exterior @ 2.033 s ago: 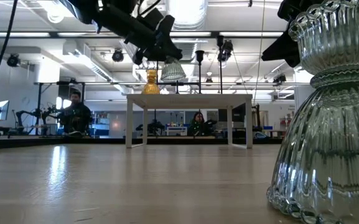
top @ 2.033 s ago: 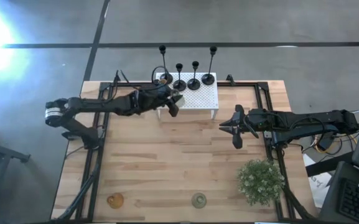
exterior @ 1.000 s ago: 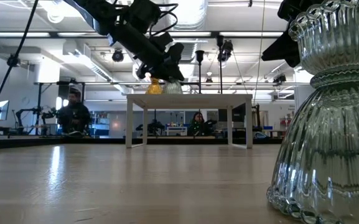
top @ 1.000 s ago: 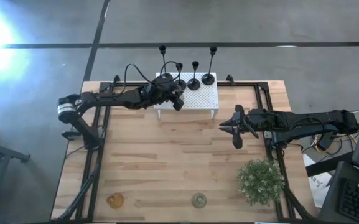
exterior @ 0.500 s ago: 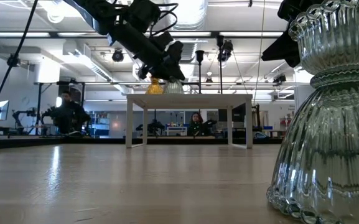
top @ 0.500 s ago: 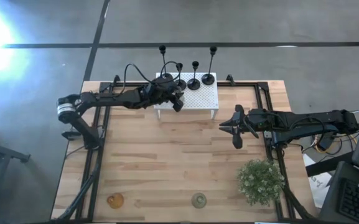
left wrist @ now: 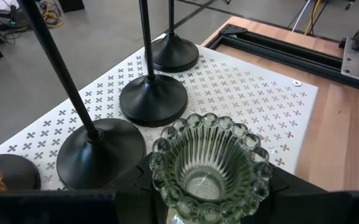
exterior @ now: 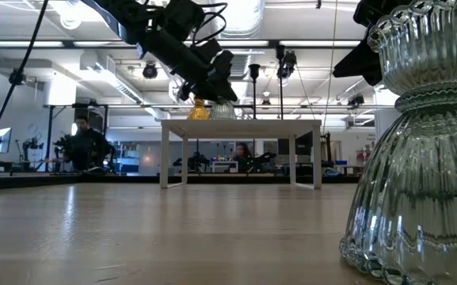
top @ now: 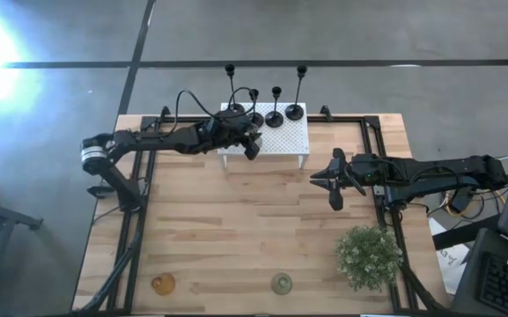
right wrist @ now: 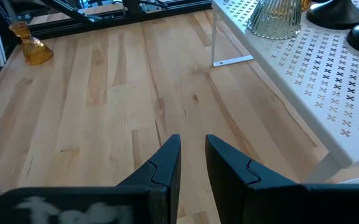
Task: Pick & Place candle stick holders
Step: Put the left green glass candle holder on the shelf, then put the green glass candle holder on the shelf
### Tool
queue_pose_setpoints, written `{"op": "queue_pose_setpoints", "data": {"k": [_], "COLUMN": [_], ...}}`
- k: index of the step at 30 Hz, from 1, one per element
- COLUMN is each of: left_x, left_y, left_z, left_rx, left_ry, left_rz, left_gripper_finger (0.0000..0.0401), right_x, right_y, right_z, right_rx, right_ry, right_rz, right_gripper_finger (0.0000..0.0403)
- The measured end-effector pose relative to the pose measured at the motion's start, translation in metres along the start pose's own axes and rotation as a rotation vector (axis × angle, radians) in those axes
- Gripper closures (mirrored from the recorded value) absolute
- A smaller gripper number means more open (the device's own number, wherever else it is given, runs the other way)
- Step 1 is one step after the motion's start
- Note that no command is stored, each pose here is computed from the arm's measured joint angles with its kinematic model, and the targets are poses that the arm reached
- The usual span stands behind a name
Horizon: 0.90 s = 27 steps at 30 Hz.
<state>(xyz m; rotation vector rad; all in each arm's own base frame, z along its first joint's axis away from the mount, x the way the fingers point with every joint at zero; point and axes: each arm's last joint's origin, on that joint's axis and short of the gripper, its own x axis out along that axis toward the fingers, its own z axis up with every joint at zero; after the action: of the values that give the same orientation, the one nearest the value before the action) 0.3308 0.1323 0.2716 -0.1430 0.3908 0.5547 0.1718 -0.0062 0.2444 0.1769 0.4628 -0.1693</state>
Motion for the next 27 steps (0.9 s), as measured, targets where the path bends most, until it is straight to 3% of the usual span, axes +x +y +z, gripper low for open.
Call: {"op": "queue_pose_setpoints", "data": {"k": [5,15,27], "left_x": [0.000,-0.006,-0.067], "left_y": [0.000,0.000,0.004], "left_z": [-0.001,0.006,0.029], "left_rx": [0.001,-0.004,-0.027], "left_ry": [0.006,-0.021,-0.041], "left_rz": [0.001,-0.002,-0.017], "left_gripper_finger": [0.0242,0.0149,0.0142], "right_x": [0.000,0.000,0.000], "right_y": [0.000,0.000,0.000], "right_z": [0.000,0.000,0.000], "right_rx": [0.000,0.000,0.000], "right_ry": [0.000,0.000,0.000], "right_rz": [0.000,0.000,0.000], "right_gripper_finger": [0.0335,0.0335,0.0335]}}
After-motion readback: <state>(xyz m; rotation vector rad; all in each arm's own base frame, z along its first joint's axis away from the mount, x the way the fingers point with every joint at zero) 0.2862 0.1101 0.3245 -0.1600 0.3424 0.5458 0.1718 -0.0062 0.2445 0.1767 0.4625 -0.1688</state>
